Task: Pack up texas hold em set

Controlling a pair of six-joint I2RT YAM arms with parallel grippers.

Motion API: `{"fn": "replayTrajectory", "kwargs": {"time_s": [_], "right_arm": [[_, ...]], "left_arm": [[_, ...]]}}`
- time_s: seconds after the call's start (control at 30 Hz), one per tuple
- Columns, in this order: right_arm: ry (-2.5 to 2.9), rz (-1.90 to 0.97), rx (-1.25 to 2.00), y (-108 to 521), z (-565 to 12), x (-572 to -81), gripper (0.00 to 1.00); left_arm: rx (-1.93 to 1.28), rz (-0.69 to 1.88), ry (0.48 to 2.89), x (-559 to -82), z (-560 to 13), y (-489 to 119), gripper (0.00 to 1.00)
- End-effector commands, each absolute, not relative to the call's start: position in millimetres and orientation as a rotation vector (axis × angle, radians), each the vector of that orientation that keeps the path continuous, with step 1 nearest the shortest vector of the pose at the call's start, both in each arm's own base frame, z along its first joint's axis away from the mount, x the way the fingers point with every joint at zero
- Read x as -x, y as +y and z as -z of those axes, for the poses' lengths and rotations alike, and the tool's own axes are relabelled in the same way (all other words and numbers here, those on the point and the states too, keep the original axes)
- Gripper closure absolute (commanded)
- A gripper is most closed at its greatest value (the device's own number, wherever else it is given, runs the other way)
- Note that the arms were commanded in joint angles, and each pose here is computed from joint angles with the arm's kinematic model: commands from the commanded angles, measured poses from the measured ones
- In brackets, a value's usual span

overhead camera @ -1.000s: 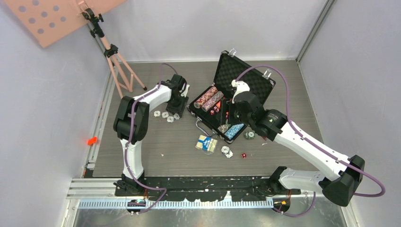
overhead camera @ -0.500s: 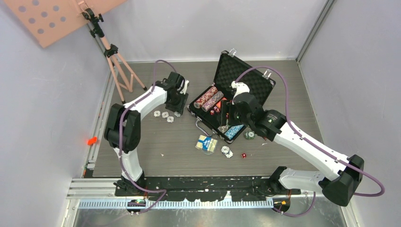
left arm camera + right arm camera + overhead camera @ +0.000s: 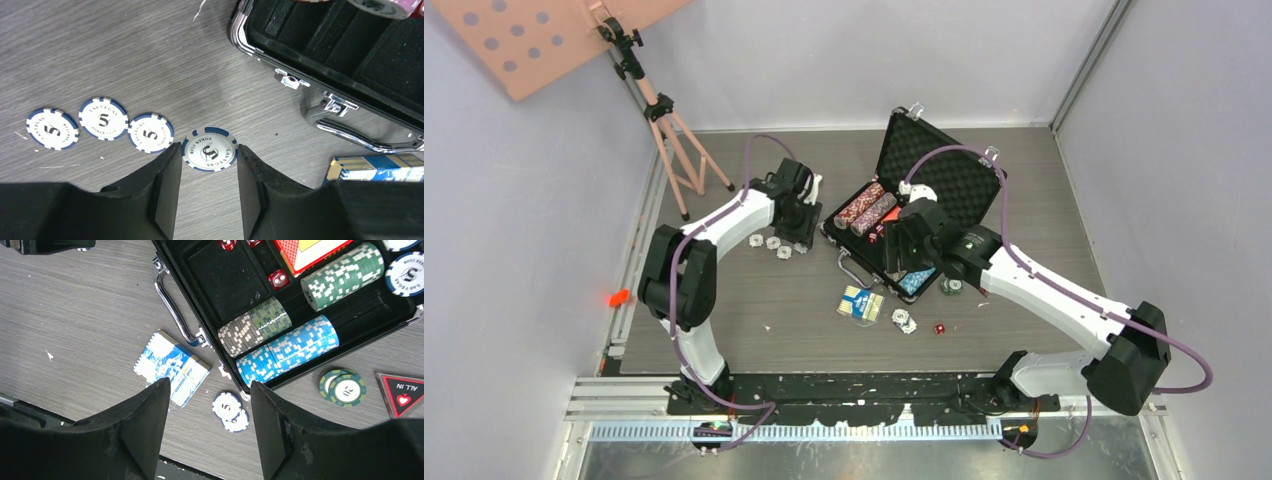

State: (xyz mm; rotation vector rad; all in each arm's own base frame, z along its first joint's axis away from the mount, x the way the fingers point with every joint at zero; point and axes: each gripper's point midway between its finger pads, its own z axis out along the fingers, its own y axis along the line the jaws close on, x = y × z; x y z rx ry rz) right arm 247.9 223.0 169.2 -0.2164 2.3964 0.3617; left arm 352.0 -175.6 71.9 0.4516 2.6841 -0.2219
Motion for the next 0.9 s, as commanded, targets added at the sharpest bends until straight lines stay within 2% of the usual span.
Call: {"fn": "replayTrajectory", "kwargs": {"time_s": [0.0,0.07,0.17,0.27,0.3,0.4,0.43,0.6,0.73,0.87], "right_arm": [[2.402,-0.410,0.203,232.1,-176.1,-250.5,0.35],[2.436,-0.413,0.220,234.9,-167.7,-247.3,0.32],[2.466,-0.309,0.166,224.0,-155.1,-252.1,0.23],[2.464,-0.261,0.156,220.0,-150.9,-256.8,0.23],[2.462,-0.249,0.158,220.1,-148.4,-258.9,0.25],[2.441,-0.225,0.144,222.0,-147.0,-272.7,0.34],[2.452,-0.203,0.150,222.7,-141.4,-277.0,0.37],[2.430,-0.188,0.126,235.7,-144.5,-311.2,0.47],[2.426,-0.180,0.016,243.0,-132.7,-338.9,0.50],[2.368,-0.164,-0.213,245.9,-123.9,-365.0,0.47]], "left_arm": [[-0.417,0.257,2.673,-349.5,-71.9,-180.1,0.62],[-0.413,0.250,2.691,-347.2,-62.8,-179.3,0.59],[-0.415,0.244,2.697,-344.3,-55.1,-179.3,0.56],[-0.423,0.243,2.681,-342.7,-56.8,-180.6,0.48],[-0.427,0.239,2.673,-342.1,-58.3,-181.1,0.41],[-0.414,0.244,2.632,-339.9,-65.4,-181.9,0.08],[-0.411,0.265,2.612,-339.2,-68.6,-183.8,0.02],[-0.366,0.324,2.507,-333.0,-91.3,-186.0,0.00],[-0.324,0.357,2.408,-323.3,-104.9,-182.1,0.01],[-0.295,0.393,2.311,-313.2,-110.6,-177.5,0.01]]}}
